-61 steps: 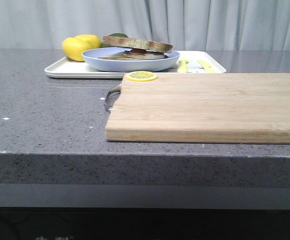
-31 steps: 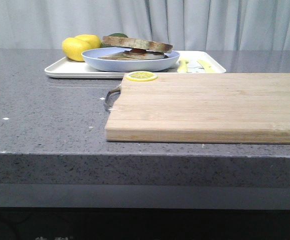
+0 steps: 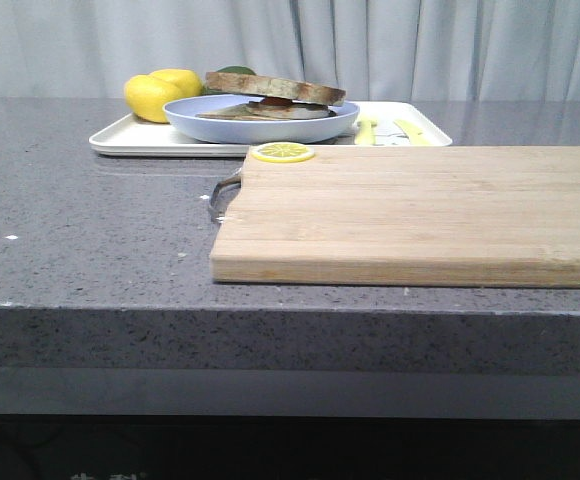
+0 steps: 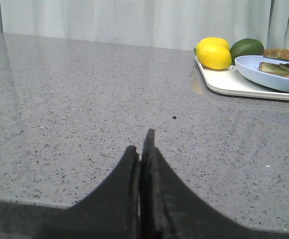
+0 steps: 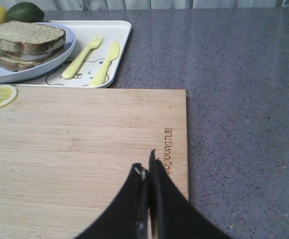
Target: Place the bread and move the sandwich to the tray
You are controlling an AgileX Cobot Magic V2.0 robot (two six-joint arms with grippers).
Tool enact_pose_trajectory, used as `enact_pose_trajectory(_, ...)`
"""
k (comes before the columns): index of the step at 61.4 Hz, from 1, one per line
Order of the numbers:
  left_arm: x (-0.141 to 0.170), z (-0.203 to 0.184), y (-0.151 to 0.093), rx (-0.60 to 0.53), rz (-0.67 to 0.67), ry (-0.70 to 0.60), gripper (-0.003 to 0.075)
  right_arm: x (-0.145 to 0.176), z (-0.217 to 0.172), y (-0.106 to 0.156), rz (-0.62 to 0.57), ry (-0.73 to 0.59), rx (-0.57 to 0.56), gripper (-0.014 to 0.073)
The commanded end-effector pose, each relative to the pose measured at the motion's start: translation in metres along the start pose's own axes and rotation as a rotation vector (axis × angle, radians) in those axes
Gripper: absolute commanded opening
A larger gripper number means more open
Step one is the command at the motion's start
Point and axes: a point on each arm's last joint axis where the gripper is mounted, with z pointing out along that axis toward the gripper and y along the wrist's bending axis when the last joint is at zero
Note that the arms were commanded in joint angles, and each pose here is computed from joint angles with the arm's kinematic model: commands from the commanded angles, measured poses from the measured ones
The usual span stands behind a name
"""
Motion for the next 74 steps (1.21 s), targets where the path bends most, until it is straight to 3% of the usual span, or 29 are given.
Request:
enact_pose_trajectory(1, -0.009, -0.002, 0.0, 0.0, -0.015, -0.105, -0.002, -0.015, -0.003, 0.001, 0.0, -0.098, -0.008, -0.0061)
enact_pose_trajectory(24, -0.009, -0.002, 0.0, 0.0, -0.015, -0.105, -0.002, -0.016, -0.003, 0.001, -0.001, -0.103, -0.008, -0.0061)
enact_pose_trajectory(35, -0.009, -0.002, 0.0, 0.0, -0.015, -0.105, -0.002, -0.006, 0.001, 0.0, -0.019, -0.226, -0.012, -0.0061)
enact_pose_trajectory(45, -0.009, -0.002, 0.0, 0.0, -0.015, -0.105, -0.002, 0.028, -0.005, -0.003, -0.041, -0.298, -0.016, -0.0061)
enact_pose_trajectory(60, -0.009, -0.002, 0.0, 0.0, -0.015, -0.105, -0.002, 0.088, -0.018, -0.009, -0.036, -0.293, -0.014, -0.0061)
enact_pose_trajectory(74, -0.009, -0.002, 0.0, 0.0, -0.015, -0.105, -0.002, 0.115, -0.02, -0.012, -0.033, -0.313, -0.016, -0.0061)
